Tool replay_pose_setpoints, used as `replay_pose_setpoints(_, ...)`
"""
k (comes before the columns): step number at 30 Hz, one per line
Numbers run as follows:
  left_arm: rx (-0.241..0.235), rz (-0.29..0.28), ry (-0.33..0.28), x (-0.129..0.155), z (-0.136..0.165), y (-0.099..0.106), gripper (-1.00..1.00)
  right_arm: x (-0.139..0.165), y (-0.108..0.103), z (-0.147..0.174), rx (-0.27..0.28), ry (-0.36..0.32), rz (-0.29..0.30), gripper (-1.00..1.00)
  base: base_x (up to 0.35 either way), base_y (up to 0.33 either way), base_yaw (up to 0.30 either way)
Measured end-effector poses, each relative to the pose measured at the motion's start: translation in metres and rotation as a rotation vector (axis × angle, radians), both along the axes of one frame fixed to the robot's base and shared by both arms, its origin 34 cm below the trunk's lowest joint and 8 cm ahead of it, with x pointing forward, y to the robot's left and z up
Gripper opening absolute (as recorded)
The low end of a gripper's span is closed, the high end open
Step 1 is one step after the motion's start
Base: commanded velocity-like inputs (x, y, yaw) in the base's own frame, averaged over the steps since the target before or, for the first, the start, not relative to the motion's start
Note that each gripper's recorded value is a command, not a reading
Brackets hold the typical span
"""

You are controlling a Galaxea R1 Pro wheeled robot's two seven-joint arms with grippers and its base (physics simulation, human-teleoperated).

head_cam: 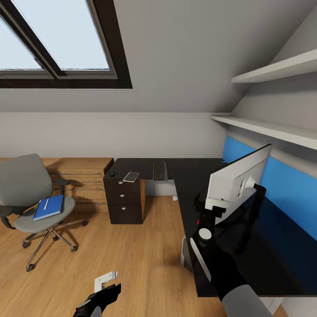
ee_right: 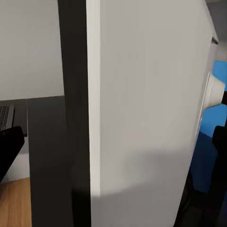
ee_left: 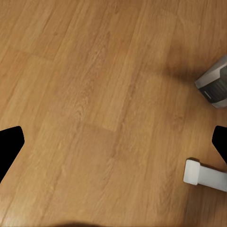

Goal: In the bedroom, organize the workspace by keeping the computer under the desk, ensuring the monitor is on the desk, placing the keyboard on the desk next to the monitor, placing the mouse on the desk next to the keyboard, moving the folder from the swivel chair onto the desk next to the mouse, stacking the notebook on top of the folder with the pen on top of the notebook, and positioning the swivel chair next to the desk.

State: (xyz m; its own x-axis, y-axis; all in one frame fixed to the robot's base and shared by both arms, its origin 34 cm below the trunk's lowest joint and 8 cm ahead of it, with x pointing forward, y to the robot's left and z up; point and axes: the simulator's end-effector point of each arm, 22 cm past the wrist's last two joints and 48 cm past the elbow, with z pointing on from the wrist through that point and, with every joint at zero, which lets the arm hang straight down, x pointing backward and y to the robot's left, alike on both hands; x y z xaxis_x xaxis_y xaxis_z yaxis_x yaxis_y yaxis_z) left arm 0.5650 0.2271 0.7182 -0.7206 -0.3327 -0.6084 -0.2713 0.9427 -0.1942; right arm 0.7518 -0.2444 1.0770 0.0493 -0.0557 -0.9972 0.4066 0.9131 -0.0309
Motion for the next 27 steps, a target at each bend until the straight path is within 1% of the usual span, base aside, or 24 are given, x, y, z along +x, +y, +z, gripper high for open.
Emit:
replay_pose_setpoints(16, -0.005, -0.006, 0.004, -0.001, -0.001, -0.006, 1.00, 0.002, -0.006, -0.001, -0.009, 0.008, -0.007, 1.00, 0.001, 0.000, 0.000)
replay_pose_setpoints(22, -0.007, -0.007, 0.004, -0.001, -0.001, -0.008, 1.00, 0.004, -0.023, -0.009, 0.008, 0.028, -0.046, 1.00, 0.000, 0.000, 0.000)
replay_pose_setpoints(27, -0.010, -0.008, 0.004, -0.001, -0.001, -0.010, 1.00, 0.006, -0.026, -0.010, 0.009, 0.033, -0.052, 1.00, 0.000, 0.000, 0.000)
